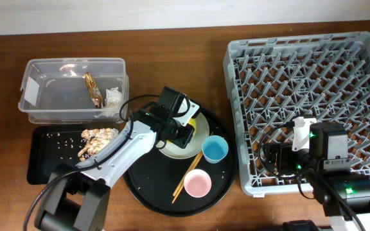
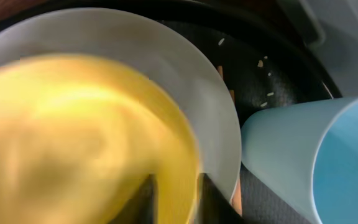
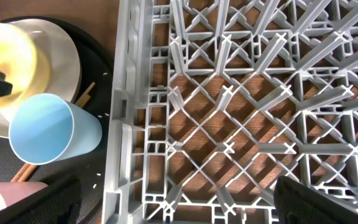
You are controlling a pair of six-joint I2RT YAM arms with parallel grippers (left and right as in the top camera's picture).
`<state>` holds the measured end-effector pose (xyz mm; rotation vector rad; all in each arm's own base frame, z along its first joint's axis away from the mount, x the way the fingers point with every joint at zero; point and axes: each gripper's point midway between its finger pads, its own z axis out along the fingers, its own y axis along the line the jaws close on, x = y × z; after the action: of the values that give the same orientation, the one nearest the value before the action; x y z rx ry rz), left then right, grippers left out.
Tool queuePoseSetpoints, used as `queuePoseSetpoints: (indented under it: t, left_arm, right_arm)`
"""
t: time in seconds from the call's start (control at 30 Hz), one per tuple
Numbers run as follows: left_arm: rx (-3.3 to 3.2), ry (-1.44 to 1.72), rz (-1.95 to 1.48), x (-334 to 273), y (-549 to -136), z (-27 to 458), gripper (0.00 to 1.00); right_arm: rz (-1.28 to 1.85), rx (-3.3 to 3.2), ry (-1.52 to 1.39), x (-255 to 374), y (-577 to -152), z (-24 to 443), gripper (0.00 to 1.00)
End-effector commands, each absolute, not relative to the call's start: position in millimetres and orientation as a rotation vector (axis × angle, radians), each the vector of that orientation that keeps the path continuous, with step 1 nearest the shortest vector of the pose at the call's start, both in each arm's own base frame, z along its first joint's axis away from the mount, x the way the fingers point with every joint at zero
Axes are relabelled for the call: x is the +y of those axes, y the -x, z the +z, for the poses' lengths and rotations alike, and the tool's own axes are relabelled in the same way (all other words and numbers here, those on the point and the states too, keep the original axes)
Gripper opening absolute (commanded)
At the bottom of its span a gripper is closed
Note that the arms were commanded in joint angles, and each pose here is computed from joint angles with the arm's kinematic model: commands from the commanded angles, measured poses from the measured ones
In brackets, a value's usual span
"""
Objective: Sort waste into correct bins and load items into the dishwasher rack
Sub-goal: 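Place the yellow bowl onto the white plate with the left gripper, then grasp the blue cup with the left gripper and lift it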
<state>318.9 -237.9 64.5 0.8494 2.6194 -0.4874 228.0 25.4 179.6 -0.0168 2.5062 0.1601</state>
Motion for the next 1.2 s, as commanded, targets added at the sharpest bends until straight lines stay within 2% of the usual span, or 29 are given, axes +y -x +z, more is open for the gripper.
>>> queuePoseSetpoints:
  t: [0.0,0.07,0.17,0.23,0.4,0.57,0.63,0.7,0.73,0.87,1.0,1.07,1.17]
  left_arm:
    - [2.613,-0.841,-0.413,-233,-327,70,0.38]
    - [2.612,-0.84,-0.413,-233,-328,87,0.4]
    - [2.517,-0.847,-0.508,-248,-332,137,0.47]
    - [2.503,-0.878,-0.617,-259,-323,142,0.47]
    - [2.559,-1.015,-0.67,-287,-291,118,0.47]
    - [2.687,-1.135,-0.526,-297,-270,61,0.46]
    - [2.705,-1.133,-0.498,-295,-272,52,0.33]
    - [2.689,-1.122,-0.451,-293,-280,55,0.07]
    - [2.68,-1.114,-0.448,-294,-283,58,0.02]
    - [2.619,-0.972,-0.502,-289,-312,102,0.0]
    - [2.536,-0.626,-0.912,-257,-340,179,0.0]
    - [2.431,-0.585,-1.261,-256,-343,207,0.0]
    - [2.314,-0.584,-1.528,-253,-339,235,0.0]
  right_arm:
    - [0.168,2.484,0.0,25,-230,188,0.99]
    - [0.168,2.484,0.0,25,-230,188,0.99]
    - [0.168,2.484,0.0,25,-230,188,0.99]
    - [0.168,2.484,0.0,25,-230,188,0.99]
    - [0.168,2.484,0.0,25,-230,188,0.99]
    - [0.168,2.491,0.0,25,-229,187,0.99]
    - [0.168,2.491,0.0,25,-229,187,0.99]
    - [0.168,2.491,-0.001,25,-229,187,0.99]
    - [0.168,2.49,-0.001,25,-229,187,0.99]
    - [0.168,2.489,0.0,25,-229,188,0.99]
    - [0.213,2.374,-0.002,30,-247,219,0.99]
    - [0.43,2.357,0.088,61,-250,223,0.99]
    - [0.894,2.367,0.243,117,-243,223,0.99]
